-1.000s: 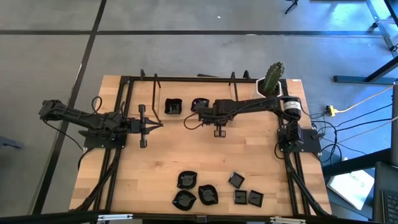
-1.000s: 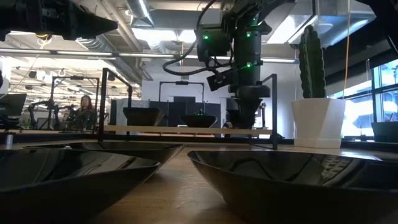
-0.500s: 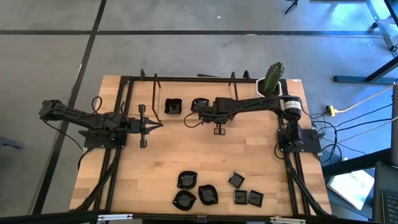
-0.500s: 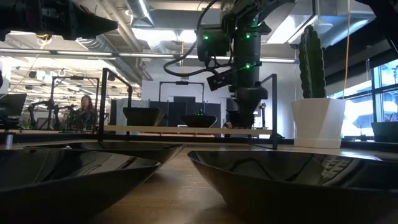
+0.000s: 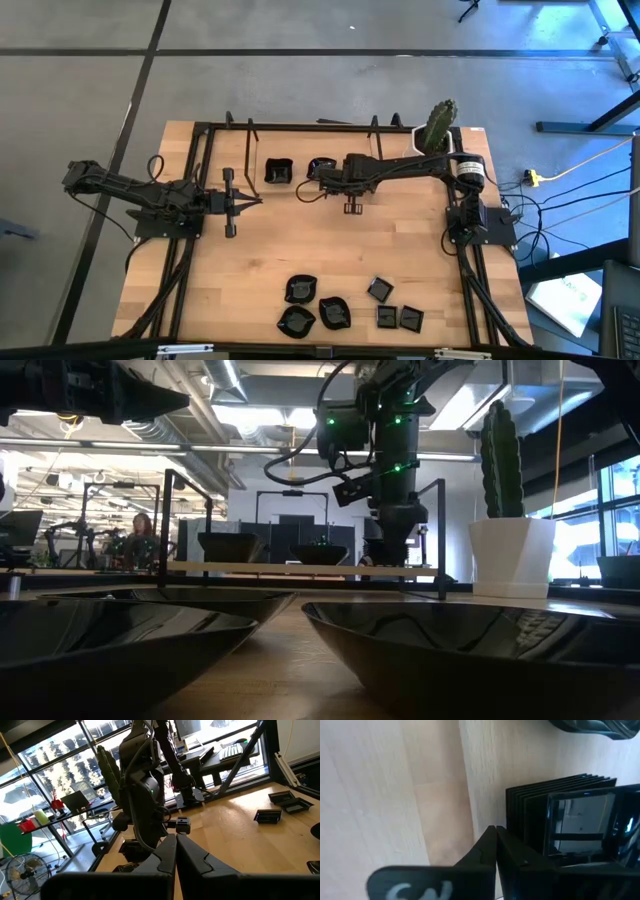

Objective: Pick & Place Mini shaped plates
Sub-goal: Stack the square plate on the top of the square plate on the shelf

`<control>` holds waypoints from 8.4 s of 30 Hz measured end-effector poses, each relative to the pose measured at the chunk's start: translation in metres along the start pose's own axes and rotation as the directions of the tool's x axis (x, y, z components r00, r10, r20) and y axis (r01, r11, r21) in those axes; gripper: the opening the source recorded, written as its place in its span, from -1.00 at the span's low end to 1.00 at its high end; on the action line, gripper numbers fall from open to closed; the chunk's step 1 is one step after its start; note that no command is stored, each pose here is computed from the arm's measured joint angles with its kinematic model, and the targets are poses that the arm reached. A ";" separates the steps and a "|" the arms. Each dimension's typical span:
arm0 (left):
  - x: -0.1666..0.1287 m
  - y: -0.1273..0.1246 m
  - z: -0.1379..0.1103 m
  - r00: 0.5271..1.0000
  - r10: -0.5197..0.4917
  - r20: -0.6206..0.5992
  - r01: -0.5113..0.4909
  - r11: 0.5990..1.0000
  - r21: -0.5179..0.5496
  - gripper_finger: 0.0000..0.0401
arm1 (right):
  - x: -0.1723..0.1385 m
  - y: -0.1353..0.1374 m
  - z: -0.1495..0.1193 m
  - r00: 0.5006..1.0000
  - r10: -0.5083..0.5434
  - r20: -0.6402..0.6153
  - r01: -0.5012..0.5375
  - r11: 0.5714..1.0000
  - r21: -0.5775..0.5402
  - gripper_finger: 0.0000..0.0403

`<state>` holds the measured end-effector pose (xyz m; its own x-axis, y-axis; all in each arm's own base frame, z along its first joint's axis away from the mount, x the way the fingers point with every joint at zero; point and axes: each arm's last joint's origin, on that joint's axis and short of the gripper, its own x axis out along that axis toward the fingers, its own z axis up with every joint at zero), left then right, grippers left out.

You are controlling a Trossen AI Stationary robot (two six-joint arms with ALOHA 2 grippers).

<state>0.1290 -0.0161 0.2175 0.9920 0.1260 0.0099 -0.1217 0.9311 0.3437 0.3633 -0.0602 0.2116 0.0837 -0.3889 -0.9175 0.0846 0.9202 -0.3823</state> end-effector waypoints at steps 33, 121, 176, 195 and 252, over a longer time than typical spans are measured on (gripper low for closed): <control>0.000 0.000 0.000 1.000 0.000 0.000 0.000 1.000 0.000 -0.96 | -0.094 -0.075 0.026 0.975 0.035 0.221 -0.022 0.998 -0.062 -0.80; 0.000 0.000 0.000 1.000 0.000 0.000 0.000 1.000 0.000 -0.98 | -0.041 -0.031 0.005 0.993 0.120 -0.023 -0.122 0.987 -0.109 -0.87; 0.000 0.000 0.000 1.000 0.000 0.000 0.000 1.000 0.000 -0.98 | -0.022 -0.046 0.009 0.984 0.178 0.006 -0.177 0.981 -0.082 -0.42; 0.000 0.000 0.000 1.000 0.000 0.000 0.000 1.000 0.000 -0.96 | -0.004 -0.042 0.016 0.990 0.135 -0.042 -0.139 0.981 -0.132 -0.42; 0.000 0.000 0.000 1.000 0.000 0.001 0.000 1.000 0.007 -0.97 | -0.025 -0.047 0.015 0.970 0.239 -0.042 -0.242 0.962 -0.127 -0.42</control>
<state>0.1290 -0.0161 0.2177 0.9920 0.1260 0.0110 -0.1218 0.9286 0.3506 0.3719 -0.0940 0.2544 0.0594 -0.1559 -0.9860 -0.0653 0.9850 -0.1597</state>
